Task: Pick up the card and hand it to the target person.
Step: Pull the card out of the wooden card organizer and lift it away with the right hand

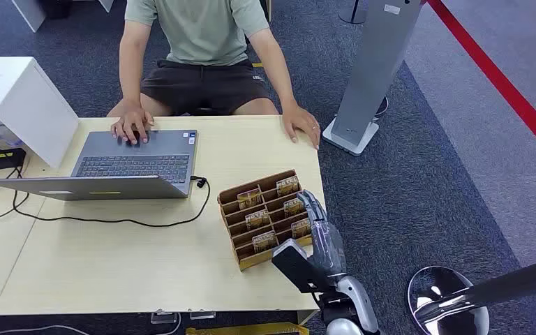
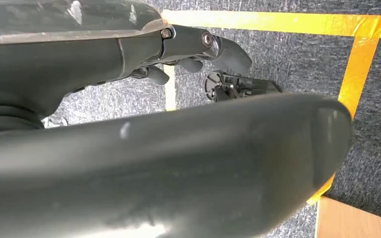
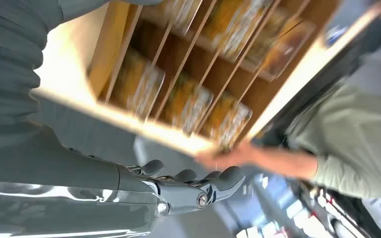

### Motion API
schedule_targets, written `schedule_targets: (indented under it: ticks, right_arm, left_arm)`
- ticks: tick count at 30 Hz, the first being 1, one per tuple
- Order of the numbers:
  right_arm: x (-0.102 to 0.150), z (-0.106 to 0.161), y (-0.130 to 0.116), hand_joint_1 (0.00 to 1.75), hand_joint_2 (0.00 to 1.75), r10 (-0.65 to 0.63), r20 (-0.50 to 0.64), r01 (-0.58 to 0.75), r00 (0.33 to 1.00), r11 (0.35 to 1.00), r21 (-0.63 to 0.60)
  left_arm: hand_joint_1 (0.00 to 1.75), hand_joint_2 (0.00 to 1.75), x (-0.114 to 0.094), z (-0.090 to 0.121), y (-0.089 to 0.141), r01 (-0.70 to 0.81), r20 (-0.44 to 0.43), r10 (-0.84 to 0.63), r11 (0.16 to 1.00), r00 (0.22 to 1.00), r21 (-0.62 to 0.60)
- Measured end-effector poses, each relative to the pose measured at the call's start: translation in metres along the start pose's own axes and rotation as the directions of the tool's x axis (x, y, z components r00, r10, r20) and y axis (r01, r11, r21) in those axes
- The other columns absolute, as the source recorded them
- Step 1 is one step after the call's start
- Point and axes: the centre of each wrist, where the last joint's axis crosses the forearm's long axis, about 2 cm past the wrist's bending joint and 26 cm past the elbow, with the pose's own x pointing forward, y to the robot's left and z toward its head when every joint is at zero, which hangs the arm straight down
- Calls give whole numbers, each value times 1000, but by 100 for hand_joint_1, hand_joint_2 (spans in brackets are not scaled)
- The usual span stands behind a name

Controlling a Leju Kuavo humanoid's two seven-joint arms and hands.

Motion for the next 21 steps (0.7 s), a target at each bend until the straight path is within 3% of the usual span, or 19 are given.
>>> schedule_targets:
  ticks: [4, 9, 16, 21]
  right_arm:
    - [5, -9, -11, 0, 175, 195, -32, -195, 980, 981, 23]
    - [16, -30, -29, 6, 175, 476, -168, -458, 863, 878, 137]
    - [28, -50, -44, 46, 175, 509, -194, -491, 839, 861, 133]
    - [30, -55, -44, 111, 175, 493, -198, -472, 847, 870, 143]
  left_arm:
    - [0, 0, 0, 0, 0, 4, -1, -4, 1000, 1000, -3]
    - [0, 0, 0, 0, -1, 17, -7, -17, 1000, 1000, -8]
    - [0, 0, -1, 0, -2, 18, -19, -18, 1000, 1000, -13]
    - [0, 0, -1, 0, -3, 29, -20, -29, 999, 999, -21]
